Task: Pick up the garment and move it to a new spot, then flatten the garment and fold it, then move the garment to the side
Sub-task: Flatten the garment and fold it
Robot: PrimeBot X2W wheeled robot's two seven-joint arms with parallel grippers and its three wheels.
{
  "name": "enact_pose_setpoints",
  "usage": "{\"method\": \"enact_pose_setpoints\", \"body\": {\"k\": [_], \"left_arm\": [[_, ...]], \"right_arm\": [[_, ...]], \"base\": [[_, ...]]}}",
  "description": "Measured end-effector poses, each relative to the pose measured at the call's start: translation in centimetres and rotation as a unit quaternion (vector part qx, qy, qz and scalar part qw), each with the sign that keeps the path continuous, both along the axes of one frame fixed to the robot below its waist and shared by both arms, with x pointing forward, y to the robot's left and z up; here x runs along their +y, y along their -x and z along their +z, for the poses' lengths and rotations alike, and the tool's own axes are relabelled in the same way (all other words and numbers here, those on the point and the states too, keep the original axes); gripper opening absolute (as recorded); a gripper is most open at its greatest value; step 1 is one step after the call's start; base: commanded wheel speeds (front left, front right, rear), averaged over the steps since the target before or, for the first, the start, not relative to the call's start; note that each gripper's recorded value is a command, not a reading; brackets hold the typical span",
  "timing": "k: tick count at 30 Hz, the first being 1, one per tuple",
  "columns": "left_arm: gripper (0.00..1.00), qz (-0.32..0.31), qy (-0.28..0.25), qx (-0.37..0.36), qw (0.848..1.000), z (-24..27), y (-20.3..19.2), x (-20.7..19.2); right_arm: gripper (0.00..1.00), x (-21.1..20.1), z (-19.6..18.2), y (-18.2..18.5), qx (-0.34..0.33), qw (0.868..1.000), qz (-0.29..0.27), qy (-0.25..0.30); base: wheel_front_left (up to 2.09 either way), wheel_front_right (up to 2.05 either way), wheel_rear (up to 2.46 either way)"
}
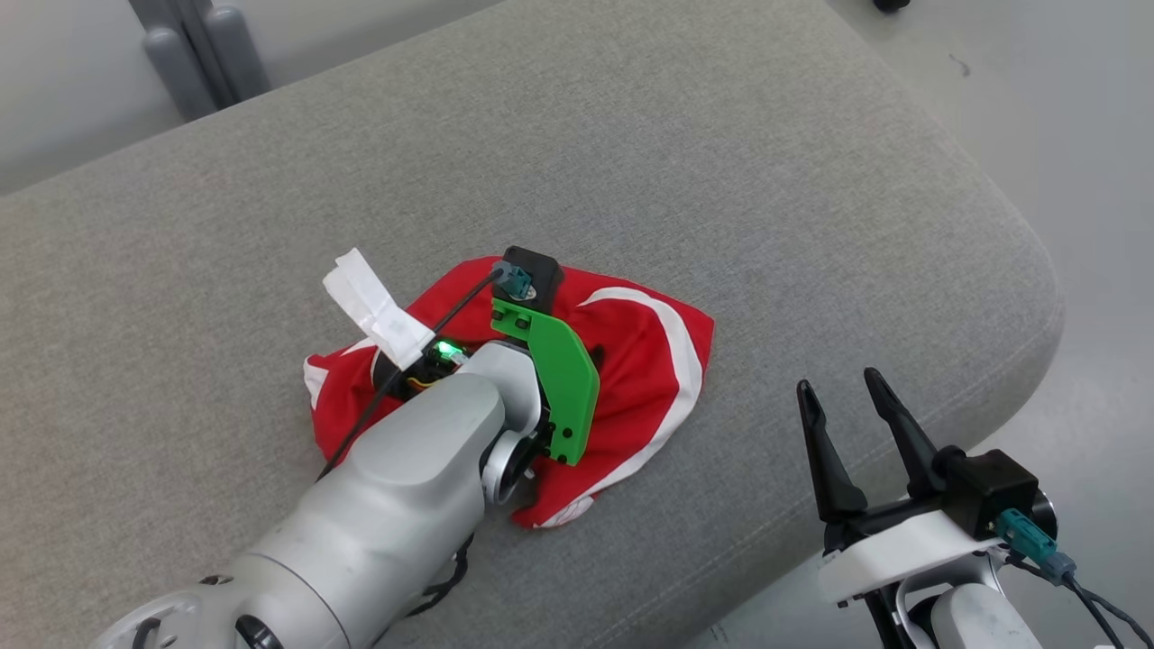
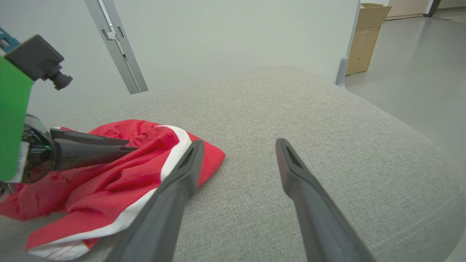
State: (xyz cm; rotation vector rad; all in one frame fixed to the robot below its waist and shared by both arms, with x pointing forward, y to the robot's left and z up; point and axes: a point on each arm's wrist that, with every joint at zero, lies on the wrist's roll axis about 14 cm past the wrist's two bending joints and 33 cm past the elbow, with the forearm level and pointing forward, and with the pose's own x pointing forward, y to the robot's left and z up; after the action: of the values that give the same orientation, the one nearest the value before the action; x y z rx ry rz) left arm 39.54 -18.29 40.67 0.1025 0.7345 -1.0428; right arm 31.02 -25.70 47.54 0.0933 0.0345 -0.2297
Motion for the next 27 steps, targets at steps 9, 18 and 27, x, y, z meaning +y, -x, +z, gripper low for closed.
{"method": "enact_pose_setpoints", "body": {"k": [9,18,27], "left_arm": [[0.00,-0.014,0.037,0.010,0.999,0.7,1.4,-1.4],[0.00,0.070,0.152,-0.076,0.983,7.6,-4.1,-2.2],[0.00,0.137,0.274,-0.236,0.922,20.7,-11.8,-0.8]], "right_arm": [[1.00,-0.5,-0.1,0.5,0.002,1.000,-0.010,0.001],[1.00,-0.5,0.2,0.8,-0.003,1.000,-0.010,-0.001],[1.00,-0.7,0.6,2.1,-0.011,1.000,-0.019,0.005]], "base": [[0.00,0.00,0.00],[0.00,0.00,0.00],[0.00,0.00,0.00]]}}
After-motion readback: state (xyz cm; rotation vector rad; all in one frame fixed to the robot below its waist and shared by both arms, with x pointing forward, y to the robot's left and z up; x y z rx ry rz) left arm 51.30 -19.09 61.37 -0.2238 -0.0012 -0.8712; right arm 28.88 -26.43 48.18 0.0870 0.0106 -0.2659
